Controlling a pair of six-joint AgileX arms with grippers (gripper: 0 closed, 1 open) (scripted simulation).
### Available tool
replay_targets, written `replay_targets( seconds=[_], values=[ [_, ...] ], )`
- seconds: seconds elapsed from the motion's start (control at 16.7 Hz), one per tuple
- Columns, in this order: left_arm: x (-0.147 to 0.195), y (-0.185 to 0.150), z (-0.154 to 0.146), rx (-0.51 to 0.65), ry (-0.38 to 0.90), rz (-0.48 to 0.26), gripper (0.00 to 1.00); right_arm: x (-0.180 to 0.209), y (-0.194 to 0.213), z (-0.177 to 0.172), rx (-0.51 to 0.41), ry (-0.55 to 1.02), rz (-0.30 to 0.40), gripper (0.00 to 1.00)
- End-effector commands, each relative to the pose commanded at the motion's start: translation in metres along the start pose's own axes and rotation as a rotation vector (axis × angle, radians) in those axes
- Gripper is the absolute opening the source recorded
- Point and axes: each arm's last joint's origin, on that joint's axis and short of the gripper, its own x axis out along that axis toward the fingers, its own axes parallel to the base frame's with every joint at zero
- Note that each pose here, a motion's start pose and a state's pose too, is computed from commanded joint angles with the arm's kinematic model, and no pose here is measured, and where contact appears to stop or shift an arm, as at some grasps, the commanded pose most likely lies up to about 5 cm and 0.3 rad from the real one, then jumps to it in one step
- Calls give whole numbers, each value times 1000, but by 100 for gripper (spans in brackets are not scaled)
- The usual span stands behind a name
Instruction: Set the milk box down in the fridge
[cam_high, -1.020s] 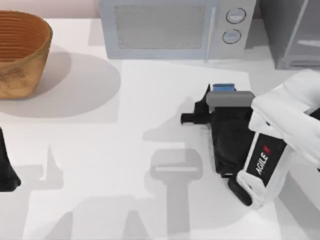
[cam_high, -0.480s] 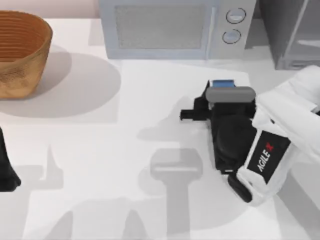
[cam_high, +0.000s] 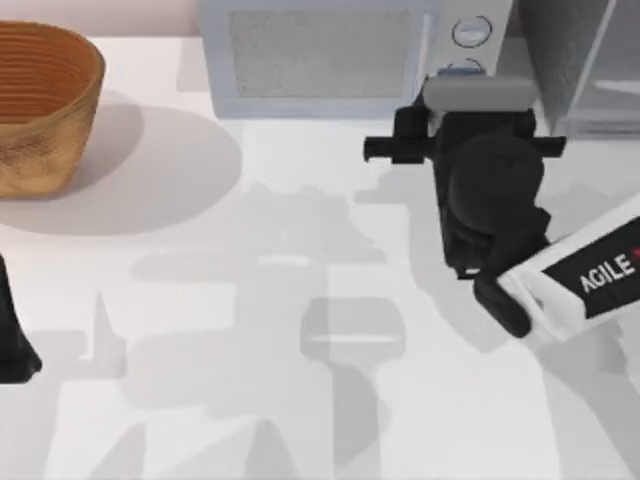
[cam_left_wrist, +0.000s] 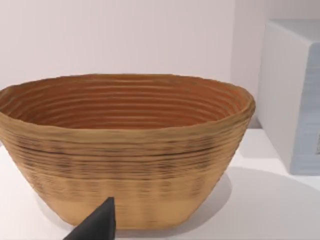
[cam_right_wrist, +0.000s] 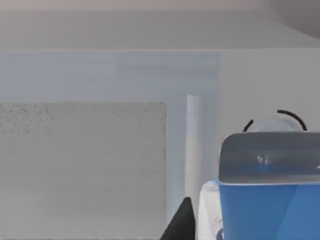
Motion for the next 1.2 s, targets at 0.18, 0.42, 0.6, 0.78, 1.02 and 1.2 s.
replay_targets(
  seconds=[0.18,0.42,0.6,0.78,1.02,1.2],
  values=[
    [0,0,0,0,0,0,100,-5,-3,27,0,3,0,0],
    [0,0,0,0,0,0,100,-6,-3,32,0,4,1,0],
    [0,0,0,0,0,0,100,-6,-4,32,-5,8,8,0],
    [0,0,0,0,0,0,100,-21,-16,35,-64,69,64,0],
    [0,0,0,0,0,0,100,-43,-62,55,-119,148,76,0],
    [0,0,0,0,0,0,100,-67,-104,85,-103,127,45,0]
  ],
)
